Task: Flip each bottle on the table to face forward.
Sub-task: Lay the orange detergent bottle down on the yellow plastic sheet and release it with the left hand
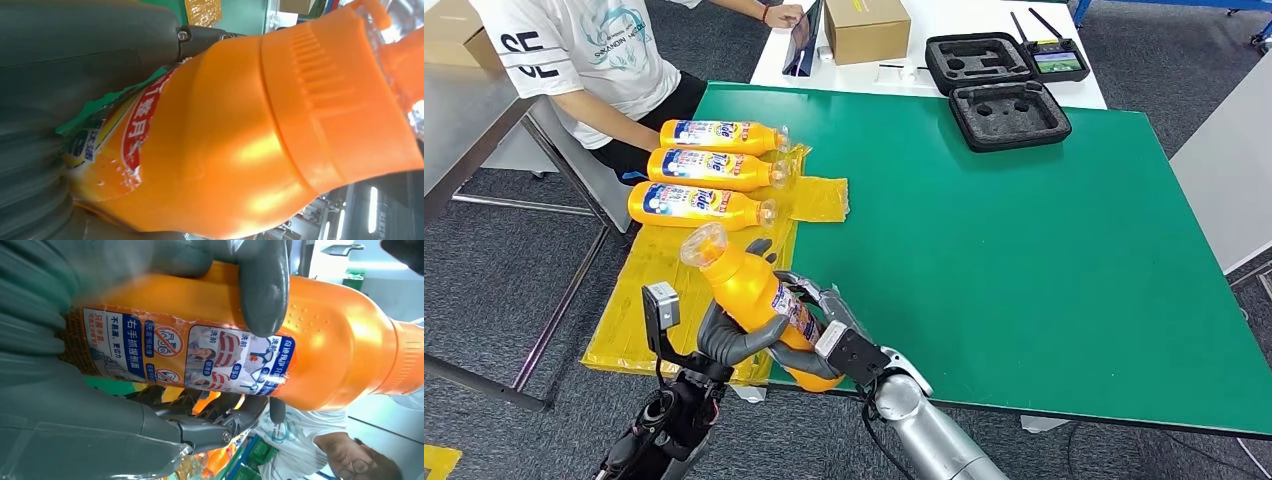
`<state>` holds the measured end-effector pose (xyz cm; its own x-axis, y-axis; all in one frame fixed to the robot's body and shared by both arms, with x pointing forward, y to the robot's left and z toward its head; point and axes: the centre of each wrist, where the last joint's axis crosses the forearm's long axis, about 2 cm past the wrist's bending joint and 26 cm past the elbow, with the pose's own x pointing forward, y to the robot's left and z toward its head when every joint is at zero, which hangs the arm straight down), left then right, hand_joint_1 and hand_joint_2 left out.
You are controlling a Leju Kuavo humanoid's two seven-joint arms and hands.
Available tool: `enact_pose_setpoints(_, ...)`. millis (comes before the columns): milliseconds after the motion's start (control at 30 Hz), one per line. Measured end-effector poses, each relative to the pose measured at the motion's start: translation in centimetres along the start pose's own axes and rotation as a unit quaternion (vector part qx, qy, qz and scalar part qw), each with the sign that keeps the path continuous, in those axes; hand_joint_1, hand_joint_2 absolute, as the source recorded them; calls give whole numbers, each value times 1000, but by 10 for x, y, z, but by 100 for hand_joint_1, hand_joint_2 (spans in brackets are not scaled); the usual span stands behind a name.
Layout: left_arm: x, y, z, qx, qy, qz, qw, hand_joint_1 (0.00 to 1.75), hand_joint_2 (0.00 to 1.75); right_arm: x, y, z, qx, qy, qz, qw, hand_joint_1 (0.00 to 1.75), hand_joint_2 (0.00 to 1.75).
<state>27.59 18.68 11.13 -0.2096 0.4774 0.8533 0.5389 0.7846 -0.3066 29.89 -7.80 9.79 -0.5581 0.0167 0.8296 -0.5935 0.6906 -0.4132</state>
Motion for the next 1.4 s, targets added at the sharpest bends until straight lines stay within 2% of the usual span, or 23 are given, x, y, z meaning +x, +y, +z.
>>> enact_pose_setpoints(33, 0, 1, 0, 0, 0, 3, 1000, 17, 175, 0, 0, 0, 2, 2, 1, 1000, 175, 175)
enact_pose_setpoints(133, -1, 2, 0, 5, -3, 10, 1000, 130, 175, -1, 1, -1, 8, 5, 4, 1000, 175, 175)
enact_pose_setpoints(167, -2, 2, 1, 8, -4, 11, 1000, 152, 175, -1, 1, -2, 9, 6, 5, 1000, 175, 175)
enact_pose_setpoints(400, -2, 4, 1, 15, -6, 11, 1000, 152, 175, -2, -1, -4, 15, 10, 11, 1000, 175, 175)
enact_pose_setpoints(500, -2, 4, 2, 16, -6, 10, 1000, 168, 175, -2, -1, -4, 15, 11, 10, 1000, 175, 175)
enact_pose_setpoints(533, -2, 4, 2, 17, -6, 10, 1000, 174, 175, -2, 0, -4, 15, 11, 10, 1000, 168, 175)
enact_pose_setpoints(567, -2, 4, 2, 17, -6, 10, 1000, 175, 175, -2, 0, -4, 16, 11, 10, 1000, 145, 175)
enact_pose_setpoints(633, -2, 4, 2, 21, -7, 10, 1000, 175, 175, -2, 0, -5, 16, 12, 10, 1000, 58, 175)
enact_pose_setpoints(667, -2, 5, 2, 23, -8, 10, 1000, 175, 175, -2, 0, -5, 17, 13, 11, 1000, 20, 175)
enact_pose_setpoints(700, -2, 5, 3, 26, -8, 10, 1000, 175, 175, -2, 1, -5, 18, 14, 13, 1000, 0, 131)
enact_pose_setpoints(800, -1, 7, 4, 36, -9, 7, 999, 175, 175, -2, 3, -5, 16, 19, 19, 1000, 0, 0)
enact_pose_setpoints(967, 0, 9, 6, 50, -11, 1, 999, 175, 175, 0, 7, -6, -4, 22, 23, 999, 0, 0)
enact_pose_setpoints(1167, 2, 11, 3, 93, -26, -30, 995, 175, 175, 7, 12, -9, -45, 7, 67, 997, 0, 0)
enact_pose_setpoints(1400, 5, 14, -1, 108, -41, -44, 992, 175, 175, 13, 13, -12, -65, -5, 86, 994, 0, 0)
